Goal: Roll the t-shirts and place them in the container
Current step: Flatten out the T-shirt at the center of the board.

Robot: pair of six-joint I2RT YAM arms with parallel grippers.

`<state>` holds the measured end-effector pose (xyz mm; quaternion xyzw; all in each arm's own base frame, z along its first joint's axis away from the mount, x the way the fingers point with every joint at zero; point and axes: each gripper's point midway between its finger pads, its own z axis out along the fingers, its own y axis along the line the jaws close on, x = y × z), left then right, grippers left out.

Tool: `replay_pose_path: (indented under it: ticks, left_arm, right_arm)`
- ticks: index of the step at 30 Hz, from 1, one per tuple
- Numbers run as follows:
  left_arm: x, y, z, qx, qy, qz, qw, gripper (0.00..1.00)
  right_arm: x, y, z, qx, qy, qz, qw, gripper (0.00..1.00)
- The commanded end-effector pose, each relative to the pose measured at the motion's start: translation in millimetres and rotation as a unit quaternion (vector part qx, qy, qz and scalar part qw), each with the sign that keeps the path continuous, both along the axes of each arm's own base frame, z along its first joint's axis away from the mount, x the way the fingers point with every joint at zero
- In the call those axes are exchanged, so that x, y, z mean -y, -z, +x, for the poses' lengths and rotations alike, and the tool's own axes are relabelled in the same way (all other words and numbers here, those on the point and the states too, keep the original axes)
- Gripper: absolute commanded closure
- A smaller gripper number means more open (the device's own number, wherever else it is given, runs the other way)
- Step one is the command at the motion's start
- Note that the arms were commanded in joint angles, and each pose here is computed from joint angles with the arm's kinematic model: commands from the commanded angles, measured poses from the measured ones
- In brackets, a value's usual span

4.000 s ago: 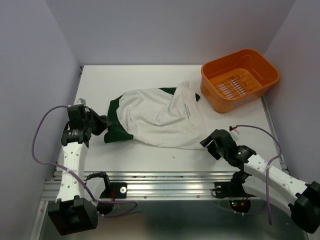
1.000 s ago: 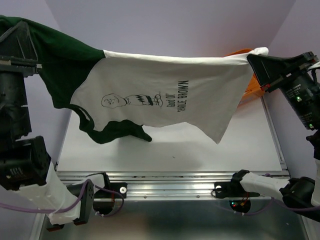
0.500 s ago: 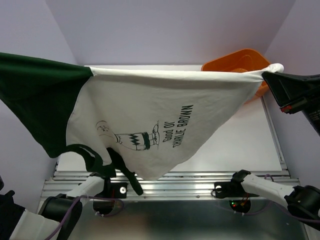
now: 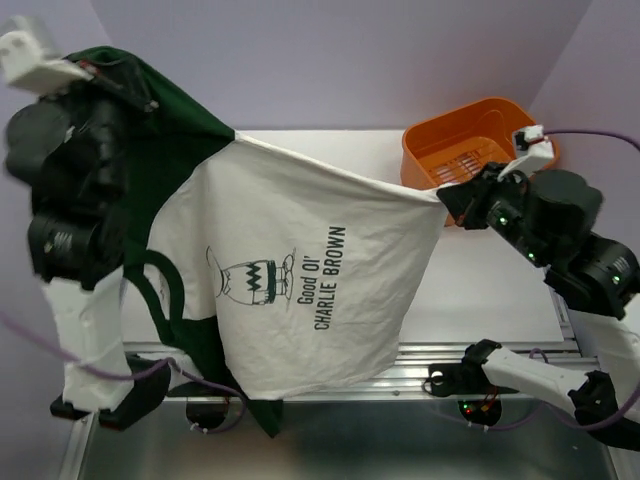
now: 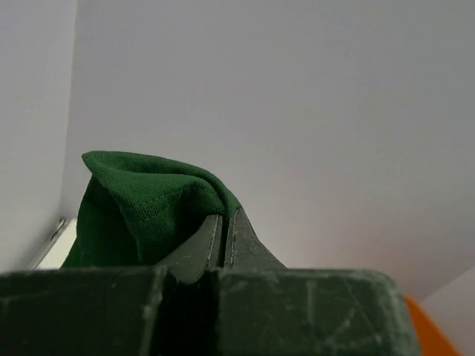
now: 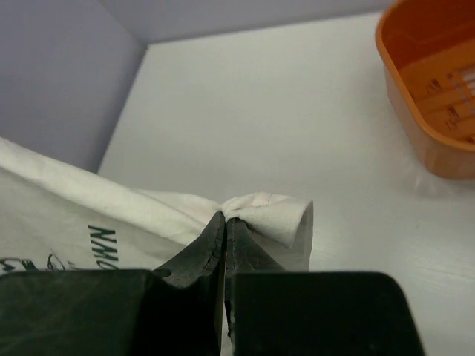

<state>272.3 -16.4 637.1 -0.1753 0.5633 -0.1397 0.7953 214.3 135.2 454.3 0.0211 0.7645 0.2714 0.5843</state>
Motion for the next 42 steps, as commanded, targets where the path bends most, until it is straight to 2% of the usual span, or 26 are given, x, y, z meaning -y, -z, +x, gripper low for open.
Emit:
replay_pose_path:
  ticks: [1, 6, 8, 11, 12, 14, 15, 16, 17, 19, 20, 29, 35, 42]
  left_arm:
    - [20, 84, 96, -0.126, 0.003, 0.054, 0.991, 1.00]
    - [35, 188, 184, -0.237, 0.028, 0.070, 0.969, 1.00]
    - [37, 232, 217, -0.282, 0.031, 0.076, 0.956, 1.00]
    - [41, 266, 248, -0.311, 0.038, 0.079, 0.946, 1.00]
    - [44, 295, 266, -0.337, 0.045, 0.080, 0.937, 1.00]
    - [48, 304, 282, -0.345, 0.049, 0.079, 0.934, 1.00]
    - [49, 328, 296, -0.365, 0.052, 0.080, 0.926, 1.00]
    - [50, 321, 302, -0.358, 0.055, 0.078, 0.929, 1.00]
    - [52, 340, 312, -0.372, 0.057, 0.079, 0.923, 1.00]
    - [53, 337, 323, -0.365, 0.058, 0.077, 0.926, 1.00]
    - [54, 351, 330, -0.373, 0.062, 0.076, 0.923, 1.00]
    - [46, 378, 361, -0.373, 0.078, 0.048, 0.923, 1.00]
    - [44, 389, 359, -0.386, 0.080, 0.051, 0.918, 1.00]
    - [41, 383, 341, -0.394, 0.080, 0.060, 0.914, 1.00]
  right_arm:
    - [9, 57, 22, -0.063, 0.064, -0.049, 0.995, 0.99]
    - [-3, 148, 57, -0.136, 0.090, -0.138, 0.977, 0.99]
    - [-2, 167, 69, -0.143, 0.106, -0.164, 0.970, 0.99]
    - [0, 197, 89, -0.163, 0.123, -0.201, 0.958, 0.99]
    - [2, 202, 94, -0.167, 0.130, -0.209, 0.955, 0.99]
    - [9, 211, 113, -0.175, 0.145, -0.216, 0.950, 0.99]
    - [11, 213, 119, -0.177, 0.147, -0.214, 0.949, 0.99]
    - [15, 215, 126, -0.178, 0.151, -0.213, 0.949, 0.99]
    - [21, 217, 139, -0.181, 0.156, -0.204, 0.949, 0.99]
    - [26, 219, 152, -0.181, 0.159, -0.198, 0.950, 0.99]
    - [31, 223, 164, -0.184, 0.164, -0.195, 0.949, 0.99]
    - [41, 230, 213, -0.175, 0.174, -0.190, 0.950, 0.99]
    - [35, 234, 223, -0.174, 0.168, -0.186, 0.952, 0.99]
    - [30, 239, 219, -0.177, 0.158, -0.175, 0.955, 0.99]
